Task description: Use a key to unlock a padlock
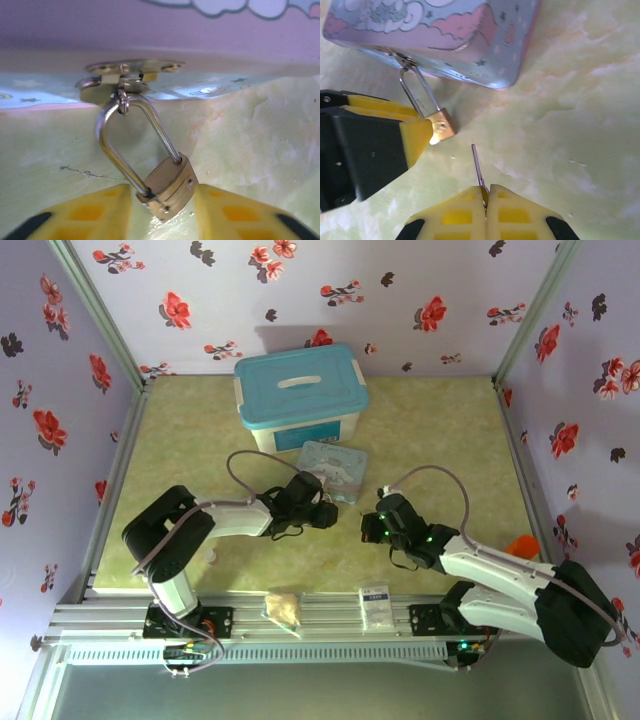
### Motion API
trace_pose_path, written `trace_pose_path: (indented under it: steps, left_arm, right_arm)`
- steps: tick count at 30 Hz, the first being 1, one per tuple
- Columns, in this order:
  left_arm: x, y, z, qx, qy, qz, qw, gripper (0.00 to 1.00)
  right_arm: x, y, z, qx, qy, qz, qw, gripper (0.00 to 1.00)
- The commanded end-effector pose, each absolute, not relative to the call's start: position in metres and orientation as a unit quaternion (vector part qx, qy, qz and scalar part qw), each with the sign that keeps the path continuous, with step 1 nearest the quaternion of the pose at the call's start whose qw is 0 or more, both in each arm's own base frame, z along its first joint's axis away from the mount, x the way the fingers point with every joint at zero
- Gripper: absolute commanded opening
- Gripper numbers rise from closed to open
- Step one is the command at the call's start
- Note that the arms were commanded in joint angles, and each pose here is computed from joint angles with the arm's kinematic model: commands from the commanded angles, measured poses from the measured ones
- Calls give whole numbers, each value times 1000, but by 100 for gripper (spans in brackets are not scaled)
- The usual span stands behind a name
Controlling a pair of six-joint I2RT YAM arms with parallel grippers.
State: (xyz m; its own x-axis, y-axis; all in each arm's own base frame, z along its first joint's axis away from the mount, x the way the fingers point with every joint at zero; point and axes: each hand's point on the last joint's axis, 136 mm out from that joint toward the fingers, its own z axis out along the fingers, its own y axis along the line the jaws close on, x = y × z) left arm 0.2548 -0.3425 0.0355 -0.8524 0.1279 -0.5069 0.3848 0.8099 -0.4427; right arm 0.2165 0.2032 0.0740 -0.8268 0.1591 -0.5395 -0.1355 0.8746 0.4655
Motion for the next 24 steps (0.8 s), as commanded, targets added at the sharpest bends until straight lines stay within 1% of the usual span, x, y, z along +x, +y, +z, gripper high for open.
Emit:
trace_pose_path:
  steps: [1, 3, 5, 7, 10, 15, 17, 20, 24]
  left_arm:
    - [258, -350, 35, 122, 924, -274, 239, 51]
    - [259, -350, 34, 110, 925, -269, 243, 58]
    - [261, -350, 29, 103, 931, -254, 243, 59]
    - [265, -348, 19, 85, 936, -243, 240, 58]
    - [268, -352, 15, 72, 935, -253, 237, 53]
    - [264, -356, 19, 56, 924, -285, 251, 34]
    - [263, -357, 25, 52, 917, -300, 260, 27]
    - [260, -358, 38, 55, 903, -325, 276, 23]
    - [257, -358, 49, 53, 895, -343, 280, 22]
  right_arm:
    - [217, 200, 78, 26, 915, 267, 300, 0]
    - [216, 199, 79, 26, 915, 268, 302, 0]
    - [216, 198, 80, 27, 914, 267, 303, 0]
    - [216, 198, 81, 28, 914, 267, 304, 0]
    - [217, 198, 81, 28, 914, 268, 304, 0]
    - [216, 201, 81, 30, 912, 277, 302, 0]
    - [215, 209, 79, 25, 905, 303, 299, 0]
    - [214, 223, 73, 16, 890, 360, 278, 0]
    - [212, 236, 77, 1, 871, 424, 249, 0]
